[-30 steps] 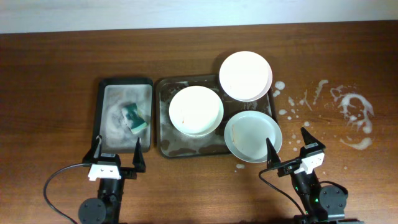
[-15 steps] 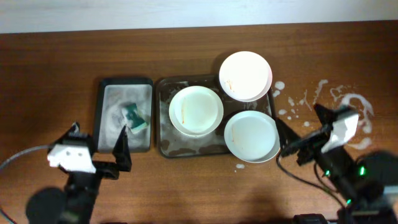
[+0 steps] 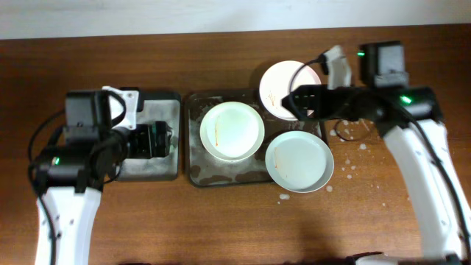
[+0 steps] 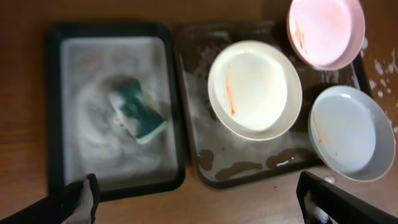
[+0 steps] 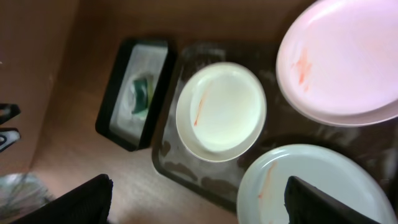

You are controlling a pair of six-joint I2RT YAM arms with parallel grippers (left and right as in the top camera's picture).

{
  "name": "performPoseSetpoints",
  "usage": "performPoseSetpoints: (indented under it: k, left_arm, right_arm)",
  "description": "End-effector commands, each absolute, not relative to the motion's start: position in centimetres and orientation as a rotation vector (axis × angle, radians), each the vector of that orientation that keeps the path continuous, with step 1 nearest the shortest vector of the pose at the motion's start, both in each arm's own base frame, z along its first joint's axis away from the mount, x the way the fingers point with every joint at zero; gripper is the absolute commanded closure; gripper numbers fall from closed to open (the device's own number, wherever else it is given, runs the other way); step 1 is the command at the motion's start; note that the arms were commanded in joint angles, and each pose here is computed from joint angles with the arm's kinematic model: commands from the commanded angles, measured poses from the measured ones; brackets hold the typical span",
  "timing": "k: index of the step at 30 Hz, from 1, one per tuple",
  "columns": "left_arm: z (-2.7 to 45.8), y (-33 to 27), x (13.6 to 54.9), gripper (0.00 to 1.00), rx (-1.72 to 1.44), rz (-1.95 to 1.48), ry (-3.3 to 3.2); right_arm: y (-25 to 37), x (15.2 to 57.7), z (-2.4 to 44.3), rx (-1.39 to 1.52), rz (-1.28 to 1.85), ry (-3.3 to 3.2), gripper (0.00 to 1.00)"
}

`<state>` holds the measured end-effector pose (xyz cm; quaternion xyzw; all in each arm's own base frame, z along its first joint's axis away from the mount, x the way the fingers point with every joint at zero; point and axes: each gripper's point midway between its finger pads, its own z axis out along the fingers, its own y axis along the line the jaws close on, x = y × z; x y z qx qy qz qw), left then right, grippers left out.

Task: Clean dirty plates on tray and stack at the side
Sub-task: 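Reach the left gripper to the sponge and the right gripper to the stained plate rim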

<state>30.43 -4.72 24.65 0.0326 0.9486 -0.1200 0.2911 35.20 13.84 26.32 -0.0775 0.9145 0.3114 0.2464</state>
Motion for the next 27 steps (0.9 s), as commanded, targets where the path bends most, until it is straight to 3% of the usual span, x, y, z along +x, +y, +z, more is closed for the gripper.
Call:
performPoseSetpoints:
  k: [1,5,12,16,27]
  left_arm:
    - [23.4,-5.3,31.2,0.01,0.076,-0.389,2.582]
    - [21.8,-4.6,32.2,0.01,0.054,-0.333,2.625]
    - [17.3,-4.6,35.1,0.04,0.031,-0.339,2.722]
    - [16.3,-3.6,35.9,0.05,-0.036,-0.27,2.735]
    - [16.9,-2.5,37.6,0.05,-0.052,-0.179,2.668]
  right_arm:
    - [14.9,36.8,21.5,-0.033,0.732,2.667,0.16]
    - [15.5,38.2,16.3,0.084,0.554,2.791,0.22]
    - [16.9,42.1,9.2,0.13,0.493,2.83,0.52]
    - [17.9,42.2,6.5,0.115,0.476,2.867,0.61]
    - [19.8,41.8,1.4,0.24,0.401,2.936,0.73]
